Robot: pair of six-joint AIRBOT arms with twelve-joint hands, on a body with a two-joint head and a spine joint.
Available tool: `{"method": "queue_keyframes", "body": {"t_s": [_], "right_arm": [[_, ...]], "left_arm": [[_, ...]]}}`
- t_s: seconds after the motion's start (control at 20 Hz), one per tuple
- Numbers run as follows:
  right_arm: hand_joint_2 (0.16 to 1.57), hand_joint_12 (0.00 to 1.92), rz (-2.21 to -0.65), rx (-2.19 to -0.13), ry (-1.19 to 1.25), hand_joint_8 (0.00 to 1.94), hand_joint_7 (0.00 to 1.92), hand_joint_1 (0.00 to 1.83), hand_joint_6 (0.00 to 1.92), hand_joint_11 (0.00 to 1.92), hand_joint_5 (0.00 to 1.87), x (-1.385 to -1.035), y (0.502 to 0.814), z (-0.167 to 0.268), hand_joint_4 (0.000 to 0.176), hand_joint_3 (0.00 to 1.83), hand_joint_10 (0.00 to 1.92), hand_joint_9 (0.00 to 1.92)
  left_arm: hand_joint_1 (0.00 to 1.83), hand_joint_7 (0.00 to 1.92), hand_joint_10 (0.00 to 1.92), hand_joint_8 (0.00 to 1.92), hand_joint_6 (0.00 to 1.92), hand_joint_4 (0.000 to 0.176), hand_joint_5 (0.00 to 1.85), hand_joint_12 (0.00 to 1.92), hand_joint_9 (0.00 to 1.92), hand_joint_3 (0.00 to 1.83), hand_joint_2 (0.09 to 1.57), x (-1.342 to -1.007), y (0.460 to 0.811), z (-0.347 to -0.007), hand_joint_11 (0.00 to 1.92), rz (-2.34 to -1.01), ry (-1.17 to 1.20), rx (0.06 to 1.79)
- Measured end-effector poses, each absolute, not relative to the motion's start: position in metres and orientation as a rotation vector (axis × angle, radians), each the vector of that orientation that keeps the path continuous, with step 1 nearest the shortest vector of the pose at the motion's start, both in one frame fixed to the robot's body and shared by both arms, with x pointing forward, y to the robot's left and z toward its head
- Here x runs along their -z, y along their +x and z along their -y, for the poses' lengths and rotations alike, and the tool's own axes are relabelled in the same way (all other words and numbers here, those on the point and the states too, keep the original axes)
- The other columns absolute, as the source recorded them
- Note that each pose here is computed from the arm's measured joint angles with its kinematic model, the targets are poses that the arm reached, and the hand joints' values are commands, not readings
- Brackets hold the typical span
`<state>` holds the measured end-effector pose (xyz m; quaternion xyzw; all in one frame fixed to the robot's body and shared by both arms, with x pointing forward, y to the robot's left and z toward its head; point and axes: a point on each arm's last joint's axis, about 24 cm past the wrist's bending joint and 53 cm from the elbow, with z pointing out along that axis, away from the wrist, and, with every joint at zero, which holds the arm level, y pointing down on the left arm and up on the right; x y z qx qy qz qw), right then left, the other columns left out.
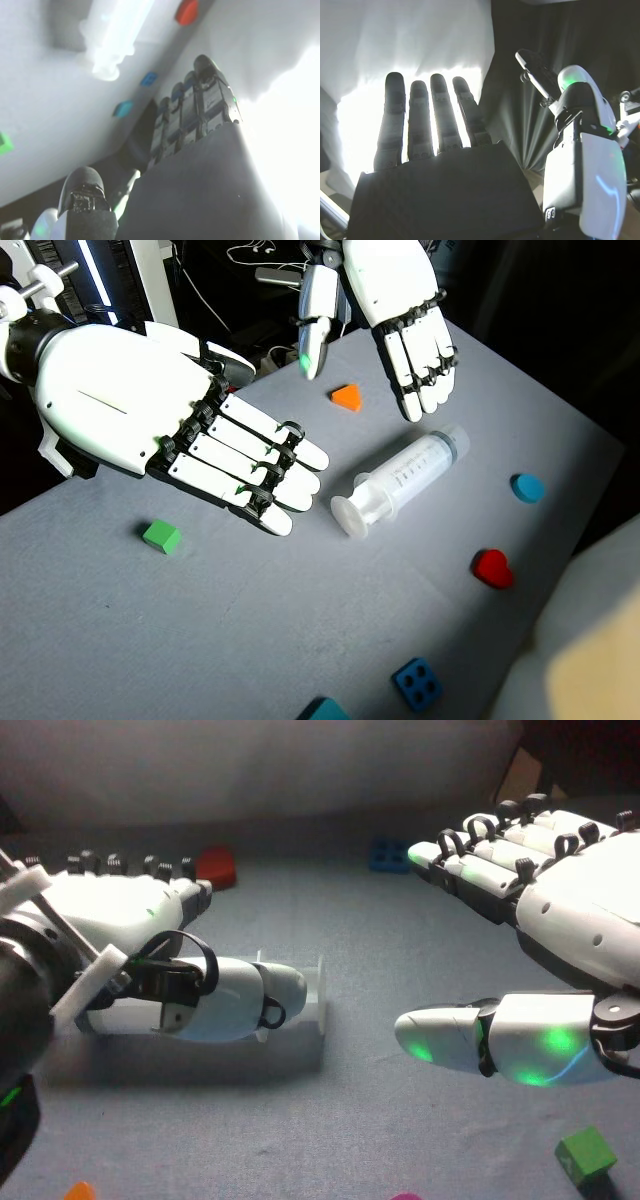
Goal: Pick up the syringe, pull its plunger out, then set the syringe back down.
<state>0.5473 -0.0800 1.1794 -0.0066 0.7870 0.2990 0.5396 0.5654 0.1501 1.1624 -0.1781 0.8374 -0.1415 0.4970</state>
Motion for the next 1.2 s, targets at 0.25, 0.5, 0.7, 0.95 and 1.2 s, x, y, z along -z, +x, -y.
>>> {"method": "queue_keyframes", "body": {"t_s": [0.25, 0.5, 0.7, 0.95, 1.2], "right_arm": [[0.98, 0.54, -1.858, -0.708, -0.017, 0.0, 0.08, 0.0, 0.0, 0.0, 0.05, -1.184, 0.544, 0.078, 0.0, 0.0, 0.0, 0.02], [0.98, 0.58, -1.826, -0.645, -0.084, 0.0, 0.1, 0.0, 0.0, 0.0, 0.06, -1.19, 0.539, 0.076, 0.0, 0.0, 0.01, 0.04], [0.98, 0.56, -1.818, -0.593, -0.144, 0.0, 0.09, 0.0, 0.0, 0.0, 0.05, -1.19, 0.539, 0.076, 0.0, 0.0, 0.0, 0.05], [0.97, 0.55, -1.86, -0.554, -0.096, 0.0, 0.09, 0.03, 0.0, 0.0, 0.06, -1.178, 0.54, 0.088, 0.0, 0.0, 0.0, 0.05], [0.97, 0.47, -1.784, -0.572, -0.103, 0.0, 0.11, 0.02, 0.0, 0.0, 0.07, -1.206, 0.546, 0.081, 0.0, 0.0, 0.0, 0.06]], "left_arm": [[0.4, 0.1, 0.0, 0.0, 0.0, 0.0, 0.08, 0.3, 0.06, 0.0, 1.02, -1.14, 0.584, -0.126, 0.0, -2.045, -0.321, 0.366], [0.85, 0.1, 0.0, 0.0, 0.0, 0.0, 0.09, 0.21, 0.07, 0.0, 0.97, -1.123, 0.586, -0.123, 0.0, -2.063, -0.324, 0.385], [0.98, 0.11, 0.0, 0.01, 0.01, 0.0, 0.15, 0.17, 0.07, 0.0, 0.95, -1.106, 0.591, -0.137, 0.0, -2.076, -0.366, 0.338], [1.01, 0.12, 0.0, 0.0, 0.0, 0.0, 0.15, 0.13, 0.07, 0.0, 0.96, -1.1, 0.612, -0.15, 0.0, -2.054, -0.387, 0.295], [1.0, 0.11, 0.0, 0.0, 0.0, 0.0, 0.15, 0.13, 0.07, 0.0, 0.95, -1.087, 0.624, -0.159, 0.0, -2.055, -0.407, 0.249]]}}
